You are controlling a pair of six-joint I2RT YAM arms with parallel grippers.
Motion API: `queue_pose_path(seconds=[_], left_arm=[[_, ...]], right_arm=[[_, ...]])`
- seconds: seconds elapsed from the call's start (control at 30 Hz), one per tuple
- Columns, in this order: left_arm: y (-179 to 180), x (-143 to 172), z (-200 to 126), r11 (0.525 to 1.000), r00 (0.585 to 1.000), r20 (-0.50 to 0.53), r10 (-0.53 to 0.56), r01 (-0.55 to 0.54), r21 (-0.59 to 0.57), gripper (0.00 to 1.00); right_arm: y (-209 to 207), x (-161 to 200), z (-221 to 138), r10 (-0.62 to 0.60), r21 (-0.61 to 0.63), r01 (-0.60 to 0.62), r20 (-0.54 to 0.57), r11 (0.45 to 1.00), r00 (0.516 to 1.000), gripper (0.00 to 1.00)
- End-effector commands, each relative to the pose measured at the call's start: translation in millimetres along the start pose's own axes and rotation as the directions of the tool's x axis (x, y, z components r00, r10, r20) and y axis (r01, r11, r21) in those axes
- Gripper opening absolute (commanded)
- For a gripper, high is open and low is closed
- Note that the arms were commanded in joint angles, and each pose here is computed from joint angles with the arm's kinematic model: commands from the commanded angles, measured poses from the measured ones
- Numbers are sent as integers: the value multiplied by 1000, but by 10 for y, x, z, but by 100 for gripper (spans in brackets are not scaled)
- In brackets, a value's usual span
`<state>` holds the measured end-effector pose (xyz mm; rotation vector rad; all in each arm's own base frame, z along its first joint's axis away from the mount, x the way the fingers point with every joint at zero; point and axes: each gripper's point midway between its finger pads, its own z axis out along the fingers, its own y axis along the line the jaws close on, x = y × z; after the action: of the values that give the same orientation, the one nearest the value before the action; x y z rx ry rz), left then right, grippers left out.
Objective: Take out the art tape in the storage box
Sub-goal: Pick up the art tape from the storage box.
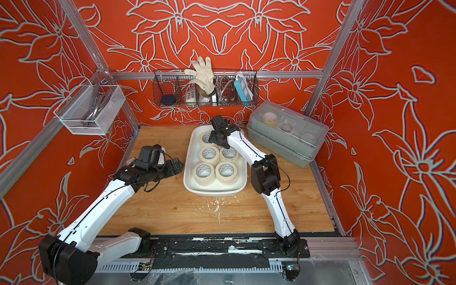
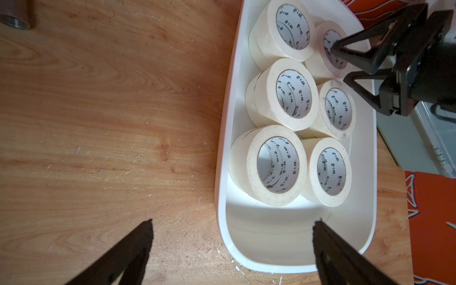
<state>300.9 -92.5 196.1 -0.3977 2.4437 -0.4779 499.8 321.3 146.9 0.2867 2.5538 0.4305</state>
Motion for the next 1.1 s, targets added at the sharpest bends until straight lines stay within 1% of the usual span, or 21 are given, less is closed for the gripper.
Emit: queue_pose_path(seconds=[0.0,0.13,0.2,0.3,0.47,0.63,0.8,1.07], left_arm=[[-22,4,-32,1000,1000,6,-4,4,17,99],[-28,-9,-38,1000,1000,10,-2,2,18,99],[-29,-15,-36,1000,1000,10,1,-1,16,99],[-21,-14,-30,1000,1000,7,6,-6,10,99],[-1,0,-25,1000,1000,3,11,-11,1,99],[0,3,-32,1000,1000,4,11,-11,2,99],[3,4,-35,1000,1000,4,11,-11,0,99],[63,19,-60,999,1000,2,-9,9,-31,99]], right_arm=[[-40,-9,94,18,50,-19,17,999,1000,77],[29,-47,218,26,32,-26,28,999,999,75],[75,-69,297,29,12,-30,40,999,999,71],[111,-94,396,32,0,-32,55,999,998,67],[137,-130,546,45,-8,-45,75,999,996,64],[170,-178,692,60,-32,-57,105,998,993,58],[103,-221,813,73,-13,-72,128,997,989,51],[52,-193,960,123,-36,-120,93,992,988,48]])
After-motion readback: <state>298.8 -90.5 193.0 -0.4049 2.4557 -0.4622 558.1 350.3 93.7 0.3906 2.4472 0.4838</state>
